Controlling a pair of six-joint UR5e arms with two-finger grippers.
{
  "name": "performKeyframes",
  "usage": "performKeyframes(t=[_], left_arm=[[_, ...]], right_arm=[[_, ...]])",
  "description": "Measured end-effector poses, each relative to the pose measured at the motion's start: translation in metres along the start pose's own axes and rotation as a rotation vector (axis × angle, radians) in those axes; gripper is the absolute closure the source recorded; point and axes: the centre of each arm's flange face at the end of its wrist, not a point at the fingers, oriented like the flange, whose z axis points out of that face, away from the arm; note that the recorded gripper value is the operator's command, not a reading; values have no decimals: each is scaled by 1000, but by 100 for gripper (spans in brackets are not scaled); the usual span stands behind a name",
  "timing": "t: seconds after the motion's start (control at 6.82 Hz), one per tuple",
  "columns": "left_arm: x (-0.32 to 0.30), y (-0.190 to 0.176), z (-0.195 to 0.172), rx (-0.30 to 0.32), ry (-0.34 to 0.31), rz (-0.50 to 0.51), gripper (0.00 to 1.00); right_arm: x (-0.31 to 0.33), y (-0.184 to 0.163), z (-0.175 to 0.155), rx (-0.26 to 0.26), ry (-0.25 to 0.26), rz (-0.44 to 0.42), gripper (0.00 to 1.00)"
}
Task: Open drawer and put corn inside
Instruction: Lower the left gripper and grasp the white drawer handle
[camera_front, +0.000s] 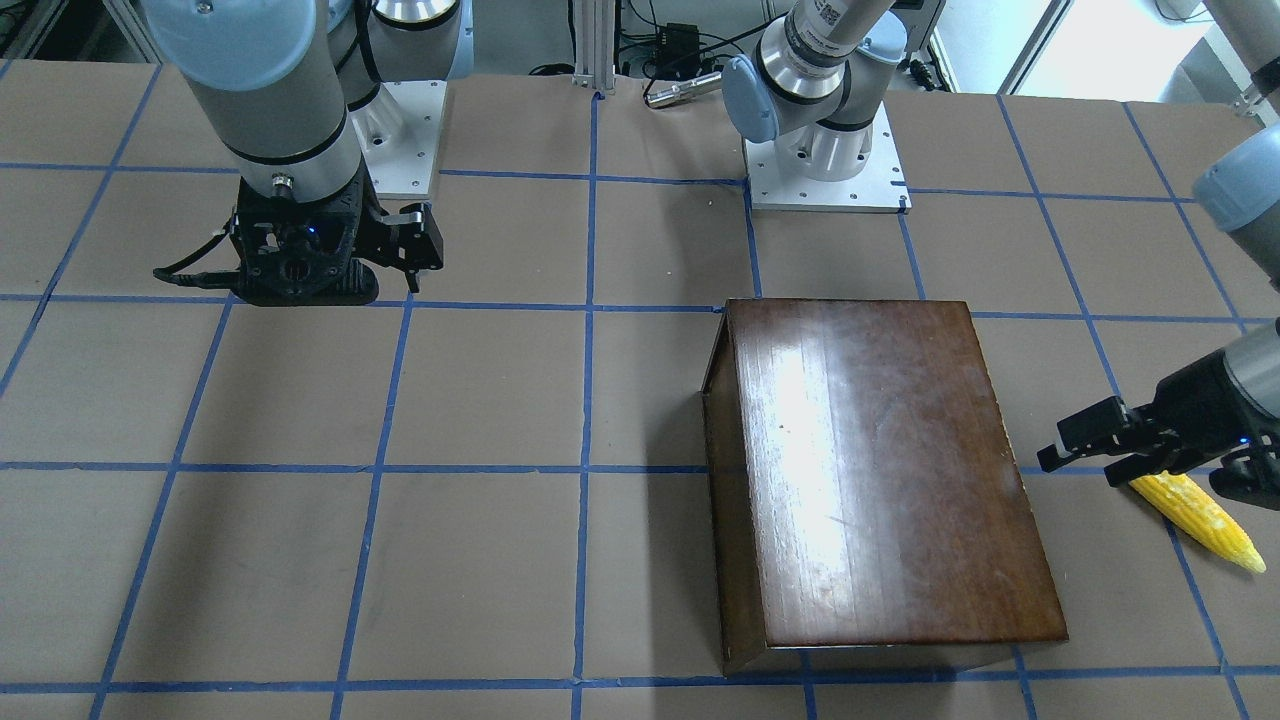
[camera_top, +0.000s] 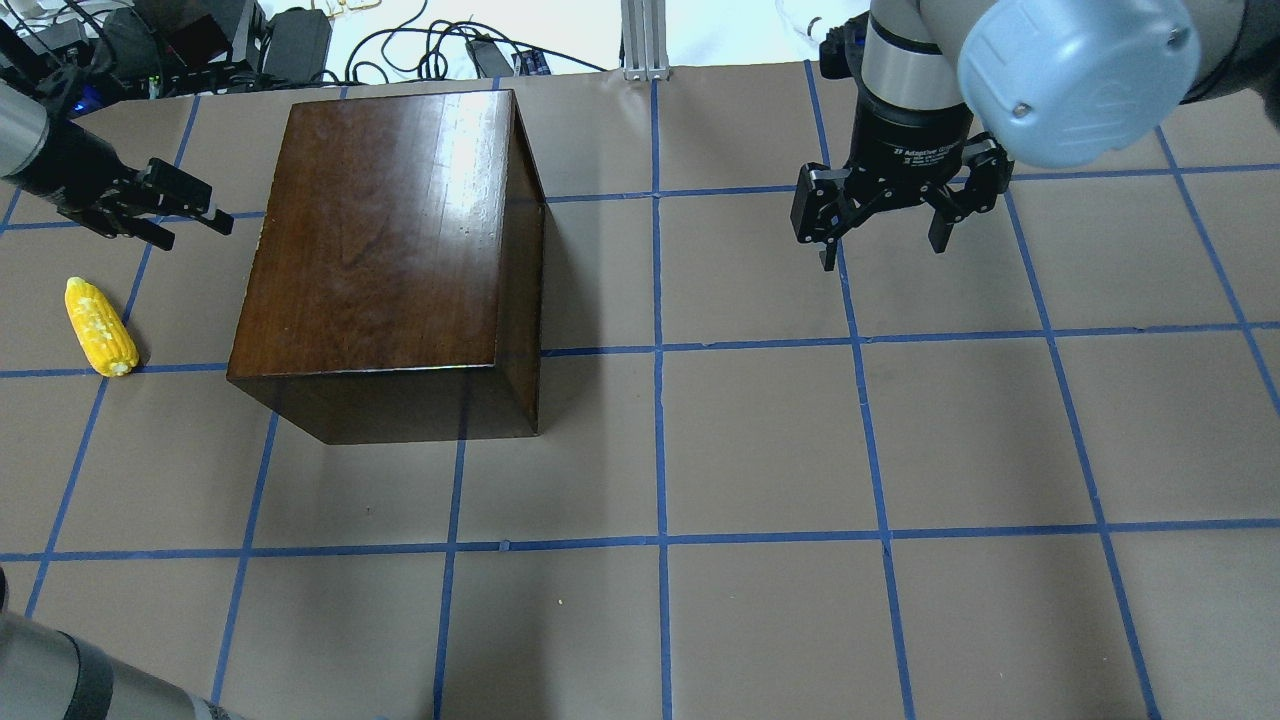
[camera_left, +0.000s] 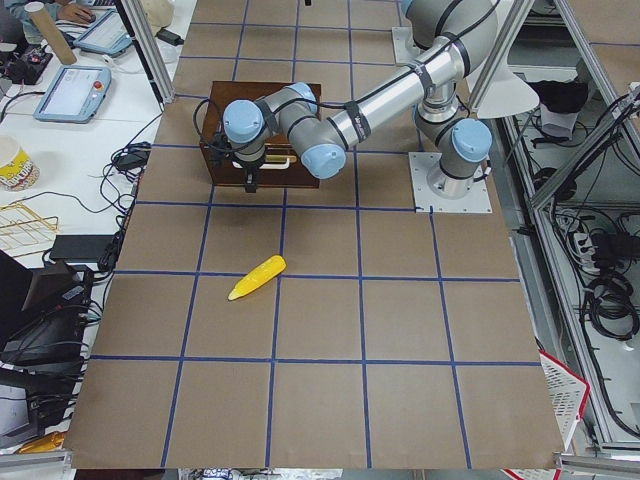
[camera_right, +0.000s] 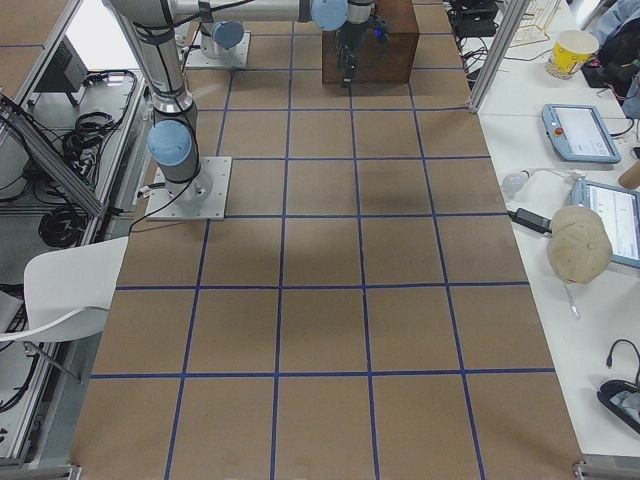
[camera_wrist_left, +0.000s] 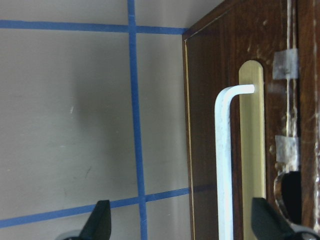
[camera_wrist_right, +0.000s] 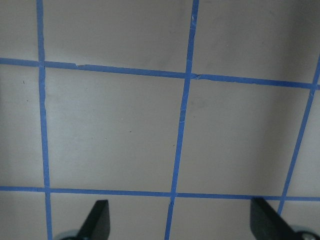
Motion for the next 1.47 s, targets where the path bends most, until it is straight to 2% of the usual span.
performKeyframes(t=[0.88,1.47], left_arm=[[-9,-10,48,-34,45,13,0],[-12,-6,63,-57,61,1,0]], right_arm=[[0,0,0,0,0,0,0],[0,0,0,0,0,0,0]])
